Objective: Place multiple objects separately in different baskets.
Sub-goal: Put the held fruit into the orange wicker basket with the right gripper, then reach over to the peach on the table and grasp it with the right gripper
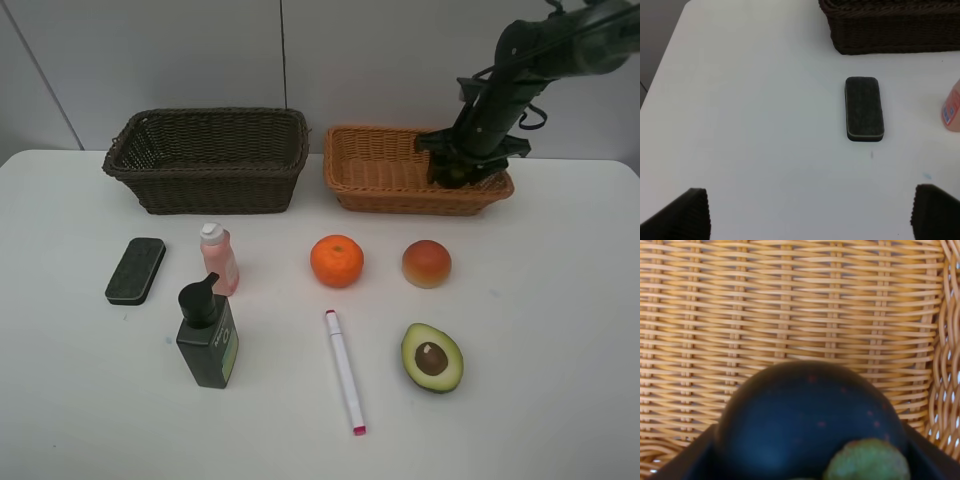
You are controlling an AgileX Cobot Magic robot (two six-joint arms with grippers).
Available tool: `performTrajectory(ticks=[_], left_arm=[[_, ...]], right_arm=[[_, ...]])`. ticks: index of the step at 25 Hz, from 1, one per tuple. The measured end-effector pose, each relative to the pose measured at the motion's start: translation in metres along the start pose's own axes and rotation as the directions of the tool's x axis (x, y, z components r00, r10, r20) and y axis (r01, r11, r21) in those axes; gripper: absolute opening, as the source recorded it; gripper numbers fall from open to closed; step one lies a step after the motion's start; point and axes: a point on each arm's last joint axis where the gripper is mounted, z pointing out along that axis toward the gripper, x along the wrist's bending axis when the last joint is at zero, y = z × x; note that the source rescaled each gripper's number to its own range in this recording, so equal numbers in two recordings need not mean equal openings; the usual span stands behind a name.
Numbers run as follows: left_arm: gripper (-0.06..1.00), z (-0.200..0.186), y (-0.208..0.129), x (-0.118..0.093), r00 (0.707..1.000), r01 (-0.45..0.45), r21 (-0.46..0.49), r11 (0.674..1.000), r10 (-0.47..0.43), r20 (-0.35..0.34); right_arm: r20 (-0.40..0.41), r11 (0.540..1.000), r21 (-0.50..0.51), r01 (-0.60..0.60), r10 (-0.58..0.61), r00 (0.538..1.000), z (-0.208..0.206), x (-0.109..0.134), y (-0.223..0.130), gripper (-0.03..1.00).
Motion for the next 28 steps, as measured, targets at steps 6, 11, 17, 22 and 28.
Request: performTrajectory(ticks=[6, 11, 17, 22, 28], left_arm=[[1.0, 0.0, 0.0, 0.0, 1.0, 0.0, 0.0, 1.0, 0.0, 0.0], [1.0, 0.0, 0.0, 0.0, 1.0, 0.0, 0.0, 1.0, 0.0, 0.0], [1.0, 0.0, 0.0, 0.0, 1.0, 0.0, 0.0, 1.0, 0.0, 0.0], [1.0, 0.0, 0.0, 0.0, 1.0, 0.0, 0.0, 1.0, 0.0, 0.0], [1.0, 0.0, 0.0, 0.0, 1.0, 0.0, 0.0, 1.0, 0.0, 0.0]], right_arm=[[0.008, 1.0, -0.02, 0.009, -0.008, 1.0, -0.001, -0.001, 0.002, 0.94], [0.013, 1.0, -0.017, 0.012, -0.012, 1.0, -0.006, -0.001, 0.002, 0.98], [0.006, 0.997, -0.078, 0.006, -0.006, 1.0, -0.045, -0.002, 0.008, 0.98], [0.002, 1.0, 0.003, -0.012, 0.012, 1.0, -0.081, -0.004, -0.001, 0.98], [0.003, 0.99, 0.126, 0.055, -0.056, 0.998, -0.116, 0.022, -0.021, 0.98]])
